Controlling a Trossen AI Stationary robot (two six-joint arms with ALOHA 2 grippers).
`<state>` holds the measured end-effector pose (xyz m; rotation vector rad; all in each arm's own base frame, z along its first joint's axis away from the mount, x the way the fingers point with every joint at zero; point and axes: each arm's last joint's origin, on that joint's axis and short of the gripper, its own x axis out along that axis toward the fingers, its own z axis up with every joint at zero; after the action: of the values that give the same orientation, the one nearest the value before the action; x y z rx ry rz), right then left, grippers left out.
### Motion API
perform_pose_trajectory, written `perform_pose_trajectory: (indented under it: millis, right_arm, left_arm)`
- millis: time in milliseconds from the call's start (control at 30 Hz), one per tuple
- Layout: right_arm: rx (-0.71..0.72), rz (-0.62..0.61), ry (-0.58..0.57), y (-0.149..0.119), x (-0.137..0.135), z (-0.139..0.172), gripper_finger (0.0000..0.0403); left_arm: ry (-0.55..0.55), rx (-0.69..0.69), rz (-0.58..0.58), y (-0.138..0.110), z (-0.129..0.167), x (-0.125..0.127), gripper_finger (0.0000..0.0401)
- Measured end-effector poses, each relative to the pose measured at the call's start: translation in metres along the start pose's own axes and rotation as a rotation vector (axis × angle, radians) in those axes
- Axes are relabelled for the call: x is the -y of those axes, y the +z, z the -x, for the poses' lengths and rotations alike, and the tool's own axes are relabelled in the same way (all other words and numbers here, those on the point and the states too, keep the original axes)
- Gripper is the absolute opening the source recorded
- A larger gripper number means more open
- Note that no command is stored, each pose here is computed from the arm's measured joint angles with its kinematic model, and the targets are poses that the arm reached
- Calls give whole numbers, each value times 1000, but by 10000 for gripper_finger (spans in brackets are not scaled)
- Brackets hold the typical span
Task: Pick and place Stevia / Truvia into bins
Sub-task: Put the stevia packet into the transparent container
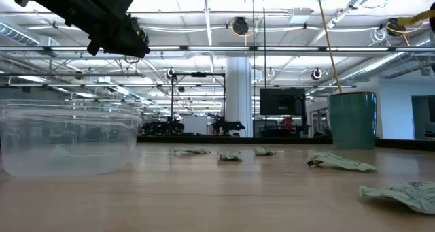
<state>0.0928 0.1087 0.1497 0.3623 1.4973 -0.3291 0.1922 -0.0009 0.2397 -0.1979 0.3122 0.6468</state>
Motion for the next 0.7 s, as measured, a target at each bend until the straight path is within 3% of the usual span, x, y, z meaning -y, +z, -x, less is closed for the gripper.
perform_pose_trajectory:
  millis: [133, 700]
  right_arm:
    - [-23, -16, -81, -2, 8, 0, 54]
    - [-5, -141, -12, -2, 5, -10, 54]
  left_arm:
    - [0, 0, 0, 0, 0, 0, 124]
    - [0, -1, -16, 0, 0, 0, 124]
